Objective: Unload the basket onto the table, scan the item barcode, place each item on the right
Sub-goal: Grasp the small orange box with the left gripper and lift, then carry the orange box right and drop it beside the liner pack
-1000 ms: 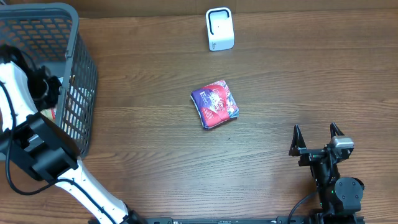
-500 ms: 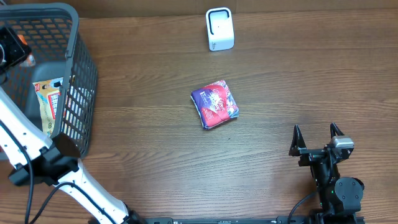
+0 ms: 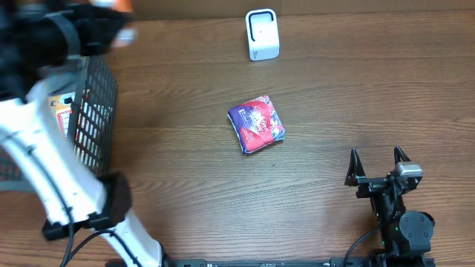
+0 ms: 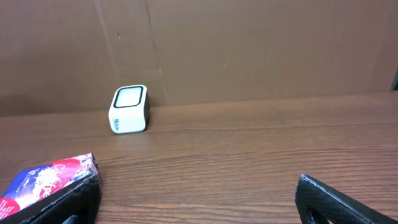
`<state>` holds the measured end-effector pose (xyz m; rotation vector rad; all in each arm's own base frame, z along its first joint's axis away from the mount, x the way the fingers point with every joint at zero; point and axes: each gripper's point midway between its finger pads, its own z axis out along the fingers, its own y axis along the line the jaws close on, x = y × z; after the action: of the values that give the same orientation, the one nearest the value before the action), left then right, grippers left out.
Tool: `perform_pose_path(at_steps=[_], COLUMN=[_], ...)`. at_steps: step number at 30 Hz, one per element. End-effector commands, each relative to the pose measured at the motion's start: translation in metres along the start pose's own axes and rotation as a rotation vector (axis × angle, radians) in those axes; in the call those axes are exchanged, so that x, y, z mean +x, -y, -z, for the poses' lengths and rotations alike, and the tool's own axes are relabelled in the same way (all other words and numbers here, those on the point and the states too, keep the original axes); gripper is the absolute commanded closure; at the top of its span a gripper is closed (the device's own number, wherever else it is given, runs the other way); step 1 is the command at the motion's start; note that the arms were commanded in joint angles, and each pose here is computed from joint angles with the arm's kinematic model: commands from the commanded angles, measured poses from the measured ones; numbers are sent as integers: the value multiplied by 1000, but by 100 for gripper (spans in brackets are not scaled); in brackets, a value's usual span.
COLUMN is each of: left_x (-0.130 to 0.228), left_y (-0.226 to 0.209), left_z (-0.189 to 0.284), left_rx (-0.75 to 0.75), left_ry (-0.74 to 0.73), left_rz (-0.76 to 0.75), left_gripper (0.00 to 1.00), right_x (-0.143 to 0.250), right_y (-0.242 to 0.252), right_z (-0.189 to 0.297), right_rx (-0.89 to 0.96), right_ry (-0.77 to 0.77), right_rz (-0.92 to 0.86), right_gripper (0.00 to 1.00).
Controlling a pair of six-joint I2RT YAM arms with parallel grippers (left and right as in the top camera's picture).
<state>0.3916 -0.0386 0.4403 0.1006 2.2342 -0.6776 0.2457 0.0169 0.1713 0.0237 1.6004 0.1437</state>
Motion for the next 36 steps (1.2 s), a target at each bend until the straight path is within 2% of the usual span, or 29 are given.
perform_pose_path(at_steps=[1,6,10,18,22,23,25,26,31,36], left_x=[42,116,172,274,304,308,315,316,305,247], left_y=[64,110,127,111,94,92,86,85,87,95], left_z=[-62,-134,-192,-311,-339,-342,-347,-347,-340,-306], left_rx=[109,113,69,-69,-108,-113,-123,-125,-114,-99], left_ry=[-204,-480,-642,-843,-905,-915,-935,-939,-926,-830], left_rz=[-99,-203,-225,-184,-146,-144,-138,-137,-148,-131], left_gripper=[96,96,96,95,96,95,65,56,48,44], right_x=[1,1,1,1,1,1,1,1,1,1], right_y=[2,2,2,2,2,2,2,2,2,2], right_z=[0,0,0,0,0,0,0,0,0,0], right_rx=[10,10,10,10,9,10,10,10,10,10], right_ry=[5,5,5,5,5,5,5,5,5,5], right_rz=[4,4,4,4,4,4,4,4,4,4], right_gripper=[0,0,0,0,0,0,0,0,0,0])
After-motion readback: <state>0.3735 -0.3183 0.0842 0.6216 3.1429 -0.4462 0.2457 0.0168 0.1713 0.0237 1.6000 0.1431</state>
